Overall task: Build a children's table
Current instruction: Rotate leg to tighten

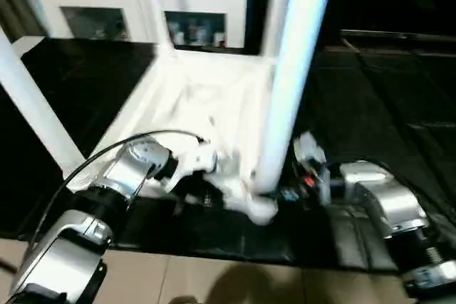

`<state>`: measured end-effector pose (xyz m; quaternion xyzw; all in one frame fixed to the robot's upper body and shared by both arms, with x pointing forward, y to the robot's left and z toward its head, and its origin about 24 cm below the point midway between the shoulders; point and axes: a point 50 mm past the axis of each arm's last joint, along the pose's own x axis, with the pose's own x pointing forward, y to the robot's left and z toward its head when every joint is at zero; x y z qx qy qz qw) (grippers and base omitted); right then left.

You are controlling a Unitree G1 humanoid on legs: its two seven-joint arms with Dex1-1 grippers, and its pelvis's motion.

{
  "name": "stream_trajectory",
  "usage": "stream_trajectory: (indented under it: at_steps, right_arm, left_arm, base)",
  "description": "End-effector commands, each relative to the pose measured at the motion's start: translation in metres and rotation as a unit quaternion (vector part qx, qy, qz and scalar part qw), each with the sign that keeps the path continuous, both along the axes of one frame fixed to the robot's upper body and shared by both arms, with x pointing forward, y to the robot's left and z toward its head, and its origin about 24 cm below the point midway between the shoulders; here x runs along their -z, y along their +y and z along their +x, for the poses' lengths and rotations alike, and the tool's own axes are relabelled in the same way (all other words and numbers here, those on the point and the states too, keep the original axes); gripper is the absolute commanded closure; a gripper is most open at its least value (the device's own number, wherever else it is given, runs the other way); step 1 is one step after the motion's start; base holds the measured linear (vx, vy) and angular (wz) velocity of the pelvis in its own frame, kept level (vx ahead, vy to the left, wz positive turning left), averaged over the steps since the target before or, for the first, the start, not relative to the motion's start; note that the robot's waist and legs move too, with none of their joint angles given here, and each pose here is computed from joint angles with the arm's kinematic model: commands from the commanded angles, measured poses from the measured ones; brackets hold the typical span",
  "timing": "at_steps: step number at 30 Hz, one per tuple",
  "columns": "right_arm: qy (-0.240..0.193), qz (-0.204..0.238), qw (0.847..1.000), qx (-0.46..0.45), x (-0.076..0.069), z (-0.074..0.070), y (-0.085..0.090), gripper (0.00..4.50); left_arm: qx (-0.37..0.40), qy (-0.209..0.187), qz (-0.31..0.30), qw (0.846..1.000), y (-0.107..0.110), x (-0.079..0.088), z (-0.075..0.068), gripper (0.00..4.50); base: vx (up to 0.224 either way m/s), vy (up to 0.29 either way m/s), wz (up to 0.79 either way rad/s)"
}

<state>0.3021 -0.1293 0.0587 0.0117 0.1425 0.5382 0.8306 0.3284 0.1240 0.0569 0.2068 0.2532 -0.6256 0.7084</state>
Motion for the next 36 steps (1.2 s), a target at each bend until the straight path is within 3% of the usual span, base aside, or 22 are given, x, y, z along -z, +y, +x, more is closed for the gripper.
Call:
stream_trajectory:
  at_steps: [1,7,11,13,24,25,30,31,33,36]
  right_arm:
    - [0.004,0.0,1.0,0.023,0.001,0.004,0.031,2.43]
    - [0.019,-0.035,0.989,0.144,0.005,0.02,0.06,2.46]
    - [0.012,-0.039,0.988,0.149,0.001,0.022,0.07,2.46]
    - [0.013,-0.036,0.989,0.146,0.001,0.021,0.07,1.96]
    - [-0.021,-0.042,0.993,0.109,0.003,0.013,0.038,1.22]
    - [-0.022,-0.03,0.997,0.072,0.0,0.011,0.026,1.0]
    - [-0.023,-0.008,1.0,-0.002,-0.009,0.004,0.008,0.76]
    - [-0.026,-0.012,0.999,-0.019,-0.01,0.003,0.006,0.45]
    - [-0.026,-0.017,0.999,-0.04,-0.012,0.001,0.004,0.36]
    - [-0.031,-0.039,0.989,-0.141,-0.015,-0.008,-0.001,0.36]
  left_arm:
    - [-0.041,-0.033,-0.041,0.998,-0.026,-0.014,0.009,4.5]
    - [-0.141,-0.039,-0.09,0.985,-0.056,-0.021,0.014,4.5]
    - [-0.146,-0.041,-0.103,0.983,-0.065,-0.023,0.011,4.5]
    - [-0.146,-0.041,-0.102,0.983,-0.065,-0.023,0.011,4.5]
    - [-0.106,-0.058,-0.078,0.99,-0.04,-0.02,0.012,4.5]
    - [-0.076,-0.05,-0.063,0.994,-0.027,-0.018,0.011,4.5]
    - [0.007,-0.048,-0.041,0.998,-0.012,-0.016,0.005,4.5]
    - [0.018,-0.042,-0.039,0.998,-0.01,-0.016,0.004,4.5]
    - [0.03,-0.034,-0.041,0.998,-0.008,-0.017,0.002,4.5]
    - [0.098,-0.011,-0.035,0.995,-0.006,-0.017,-0.007,4.5]
  base:
    - [0.0,0.0,0.0]
    - [0.0,0.0,0.0]
    - [0.0,0.0,0.0]
    - [0.0,0.0,0.0]
    - [0.0,0.0,0.0]
    - [0.0,0.0,0.0]
    - [0.0,0.0,0.0]
    - [0.0,0.0,0.0]
    - [0.0,0.0,0.0]
    - [0.0,0.0,0.0]
